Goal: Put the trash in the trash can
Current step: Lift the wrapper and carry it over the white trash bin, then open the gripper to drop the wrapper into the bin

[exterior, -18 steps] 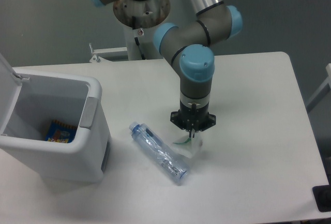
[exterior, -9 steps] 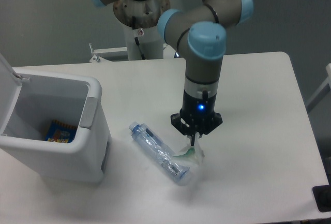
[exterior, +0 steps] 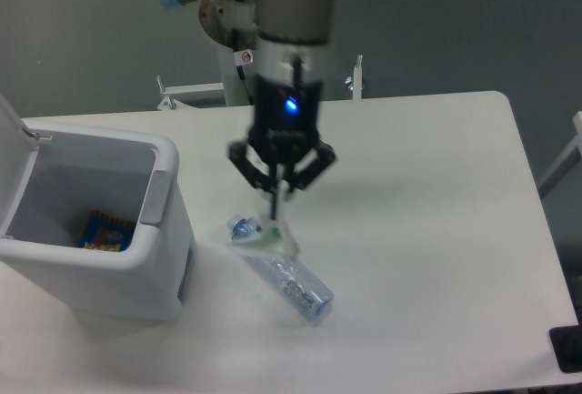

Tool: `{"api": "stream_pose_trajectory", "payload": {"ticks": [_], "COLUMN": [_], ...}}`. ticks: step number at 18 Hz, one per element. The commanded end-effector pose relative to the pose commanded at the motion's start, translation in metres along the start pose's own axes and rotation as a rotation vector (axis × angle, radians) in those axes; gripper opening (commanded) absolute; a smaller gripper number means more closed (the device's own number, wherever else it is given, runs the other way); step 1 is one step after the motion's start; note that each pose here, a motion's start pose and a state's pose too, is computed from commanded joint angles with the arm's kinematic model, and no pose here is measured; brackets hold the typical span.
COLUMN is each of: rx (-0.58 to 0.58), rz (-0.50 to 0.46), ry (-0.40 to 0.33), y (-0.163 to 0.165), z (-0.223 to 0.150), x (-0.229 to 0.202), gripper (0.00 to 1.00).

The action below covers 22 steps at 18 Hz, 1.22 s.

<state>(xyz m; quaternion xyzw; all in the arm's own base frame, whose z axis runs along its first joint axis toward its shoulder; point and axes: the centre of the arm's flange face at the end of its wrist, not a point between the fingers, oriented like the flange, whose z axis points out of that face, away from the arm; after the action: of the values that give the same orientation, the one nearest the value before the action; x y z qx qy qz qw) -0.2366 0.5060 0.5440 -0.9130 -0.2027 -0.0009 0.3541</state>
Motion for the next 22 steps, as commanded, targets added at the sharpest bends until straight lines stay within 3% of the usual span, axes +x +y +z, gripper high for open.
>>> {"api": "stream_pose_trajectory", "payload": {"ticks": [5,10,14,16,18,22], "rx": [0.03,0.022,0.011,0.016,0.016,0.002], "rz": [0.027,0.084,0.104,0.109,0.11,0.1], "ry": [0.043,0.089,0.124,0.162,0.172,0.174], "y": [0.004,0.01,0.015,0.015,0.016,0.019], "z": [-0.024,-0.024,-0.02,-0.02,-0.019,-0.013], "x": [0.05,0.09,0.107,0.111,0.112,0.111], "gripper": [0.0,0.0,0.11,0.33,0.68,0.8]}}
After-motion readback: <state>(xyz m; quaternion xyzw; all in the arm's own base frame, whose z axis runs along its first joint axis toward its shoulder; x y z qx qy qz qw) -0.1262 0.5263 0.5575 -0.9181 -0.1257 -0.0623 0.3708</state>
